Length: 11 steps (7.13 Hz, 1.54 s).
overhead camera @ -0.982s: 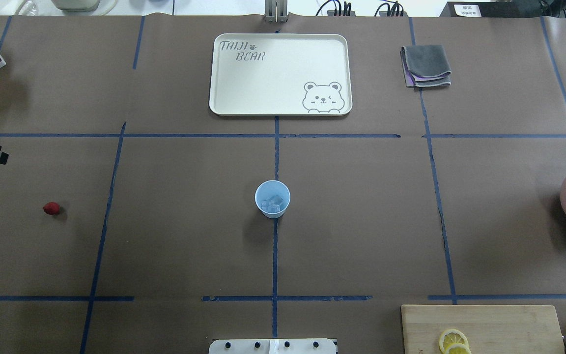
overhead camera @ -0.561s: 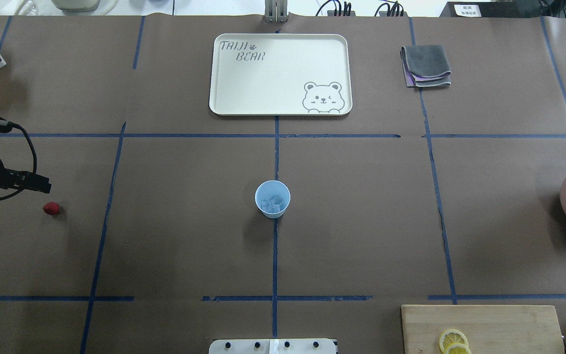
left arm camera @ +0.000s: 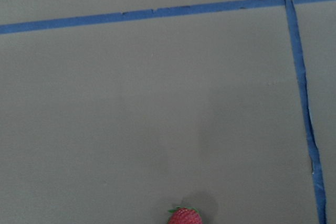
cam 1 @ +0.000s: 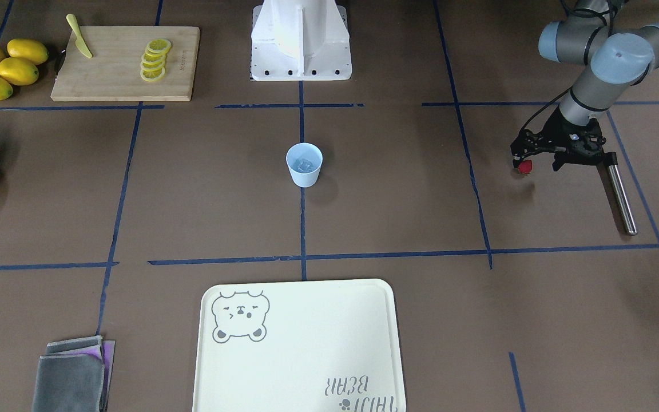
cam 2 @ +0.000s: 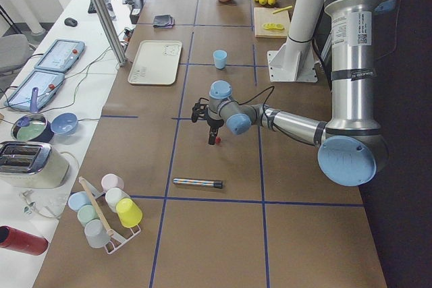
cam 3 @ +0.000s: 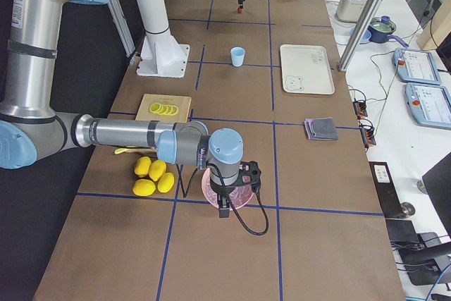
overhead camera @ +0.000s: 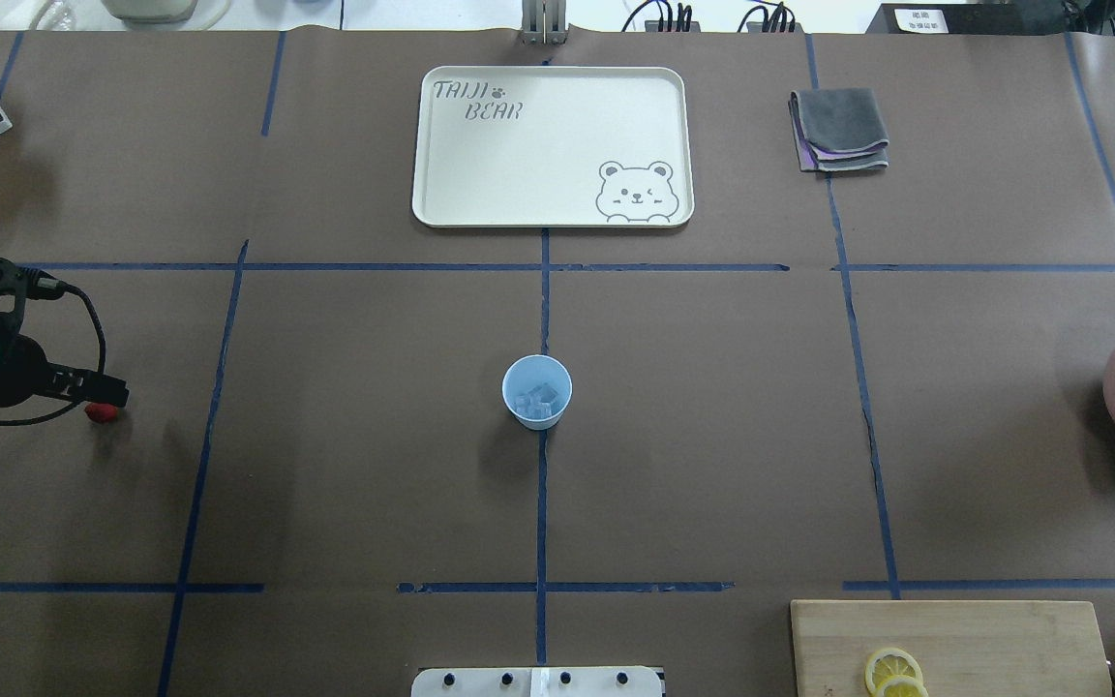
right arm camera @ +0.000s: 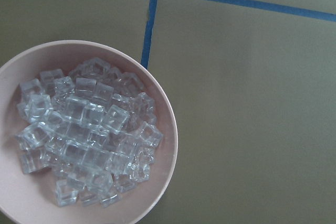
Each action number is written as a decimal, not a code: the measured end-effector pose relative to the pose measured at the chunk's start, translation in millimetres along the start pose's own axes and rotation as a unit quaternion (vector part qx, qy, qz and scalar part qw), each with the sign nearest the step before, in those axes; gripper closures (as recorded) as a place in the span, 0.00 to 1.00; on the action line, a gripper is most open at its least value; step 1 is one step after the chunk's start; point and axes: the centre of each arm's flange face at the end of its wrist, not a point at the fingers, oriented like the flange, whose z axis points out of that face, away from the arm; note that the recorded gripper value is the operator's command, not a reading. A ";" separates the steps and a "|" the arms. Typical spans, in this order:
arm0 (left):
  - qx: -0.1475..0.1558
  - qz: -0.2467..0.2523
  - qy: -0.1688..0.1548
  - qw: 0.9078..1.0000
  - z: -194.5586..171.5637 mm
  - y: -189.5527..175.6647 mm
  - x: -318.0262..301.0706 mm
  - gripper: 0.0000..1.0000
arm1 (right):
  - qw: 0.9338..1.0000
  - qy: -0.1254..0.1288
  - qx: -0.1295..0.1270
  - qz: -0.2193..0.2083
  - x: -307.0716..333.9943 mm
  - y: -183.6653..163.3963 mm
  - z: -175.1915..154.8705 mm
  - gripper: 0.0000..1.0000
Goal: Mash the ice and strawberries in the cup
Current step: 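Grasp the red strawberry from the table with the left gripper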
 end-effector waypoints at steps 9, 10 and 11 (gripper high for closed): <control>-0.016 0.008 0.018 1.000 -3.8 5.4 14.4 1.00 | 1.000 0.000 0.001 -0.002 -1.1 2.9 -0.6 0.01; -0.015 0.009 0.024 1.000 -24.4 1.7 30.6 1.00 | 1.000 0.000 0.002 -0.002 -2.1 2.5 -1.8 0.01; -0.018 0.006 0.021 1.000 -52.1 -6.2 57.2 1.00 | 1.000 0.000 0.004 -0.004 -3.5 2.0 -3.5 0.01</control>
